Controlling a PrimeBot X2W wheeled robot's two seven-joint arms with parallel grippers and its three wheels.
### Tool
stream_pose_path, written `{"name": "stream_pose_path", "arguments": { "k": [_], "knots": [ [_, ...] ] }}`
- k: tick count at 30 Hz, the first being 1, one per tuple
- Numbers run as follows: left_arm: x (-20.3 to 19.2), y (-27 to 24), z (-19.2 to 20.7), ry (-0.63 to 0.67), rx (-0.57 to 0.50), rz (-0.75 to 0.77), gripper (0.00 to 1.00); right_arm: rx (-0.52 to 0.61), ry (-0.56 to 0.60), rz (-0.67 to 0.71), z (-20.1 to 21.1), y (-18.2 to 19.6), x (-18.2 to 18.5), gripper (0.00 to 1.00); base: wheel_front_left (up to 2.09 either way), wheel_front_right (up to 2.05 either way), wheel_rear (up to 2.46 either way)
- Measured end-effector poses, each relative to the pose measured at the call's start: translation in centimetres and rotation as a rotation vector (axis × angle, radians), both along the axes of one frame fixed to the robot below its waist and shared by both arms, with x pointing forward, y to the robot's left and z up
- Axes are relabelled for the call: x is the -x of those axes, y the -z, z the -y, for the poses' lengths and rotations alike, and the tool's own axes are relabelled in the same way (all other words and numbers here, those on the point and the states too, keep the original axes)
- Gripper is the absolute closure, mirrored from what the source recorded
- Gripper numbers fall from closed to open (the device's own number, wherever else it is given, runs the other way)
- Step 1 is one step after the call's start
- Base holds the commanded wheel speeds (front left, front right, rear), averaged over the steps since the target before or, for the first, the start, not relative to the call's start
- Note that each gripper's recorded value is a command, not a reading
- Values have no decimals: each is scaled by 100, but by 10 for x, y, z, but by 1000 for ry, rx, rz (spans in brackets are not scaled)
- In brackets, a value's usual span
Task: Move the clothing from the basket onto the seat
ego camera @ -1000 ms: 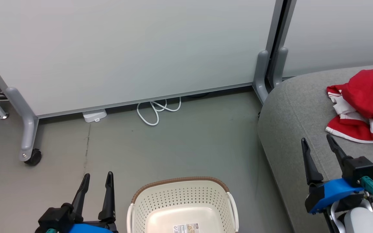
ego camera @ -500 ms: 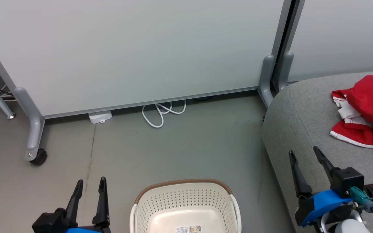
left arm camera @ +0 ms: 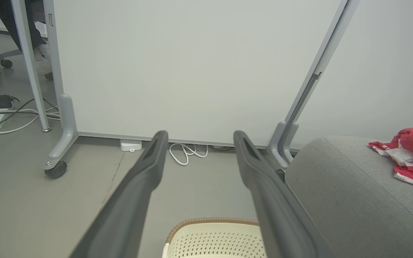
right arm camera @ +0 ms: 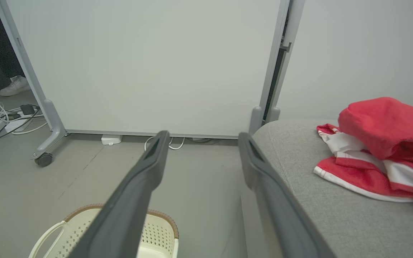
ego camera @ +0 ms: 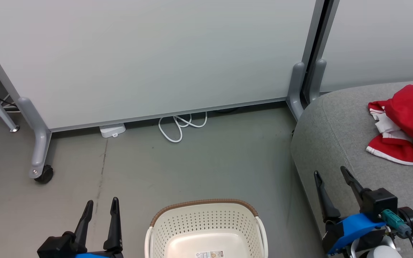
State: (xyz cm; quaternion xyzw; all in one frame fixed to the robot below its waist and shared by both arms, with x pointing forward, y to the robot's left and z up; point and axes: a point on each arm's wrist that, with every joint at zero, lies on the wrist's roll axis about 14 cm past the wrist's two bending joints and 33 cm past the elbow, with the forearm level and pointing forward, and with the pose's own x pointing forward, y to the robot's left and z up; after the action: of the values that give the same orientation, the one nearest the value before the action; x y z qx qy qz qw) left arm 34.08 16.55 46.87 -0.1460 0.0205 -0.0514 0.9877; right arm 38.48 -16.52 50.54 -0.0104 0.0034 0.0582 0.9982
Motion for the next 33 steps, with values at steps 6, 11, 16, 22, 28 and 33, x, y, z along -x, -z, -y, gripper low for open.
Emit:
{"name": "stream_pose_path", "arguments": {
  "k": [6, 11, 16, 22, 28, 33],
  "knots": [
    [1, 1, 0, 1, -2, -5, 100, -9, -8, -3, -3, 1, 0, 100, 0, 0, 0],
    [9, 20, 3, 2, 7, -68, 100, -11, -5, -71, -3, 23, 7, 100, 0, 0, 0],
    [20, 39, 4, -5, 20, -133, 100, -18, 0, -147, -2, 46, 18, 100, 0, 0, 0],
    [20, 42, 0, -38, 110, -164, 100, -137, 33, -168, 3, 48, 18, 100, 0, 0, 0],
    [16, 40, -7, -77, 202, -174, 100, -257, 60, -173, 6, 46, 17, 100, 0, 0, 0],
    [11, 36, -9, -96, 275, -172, 100, -352, 80, -177, 9, 45, 16, 100, 0, 0, 0]
  ]
}}
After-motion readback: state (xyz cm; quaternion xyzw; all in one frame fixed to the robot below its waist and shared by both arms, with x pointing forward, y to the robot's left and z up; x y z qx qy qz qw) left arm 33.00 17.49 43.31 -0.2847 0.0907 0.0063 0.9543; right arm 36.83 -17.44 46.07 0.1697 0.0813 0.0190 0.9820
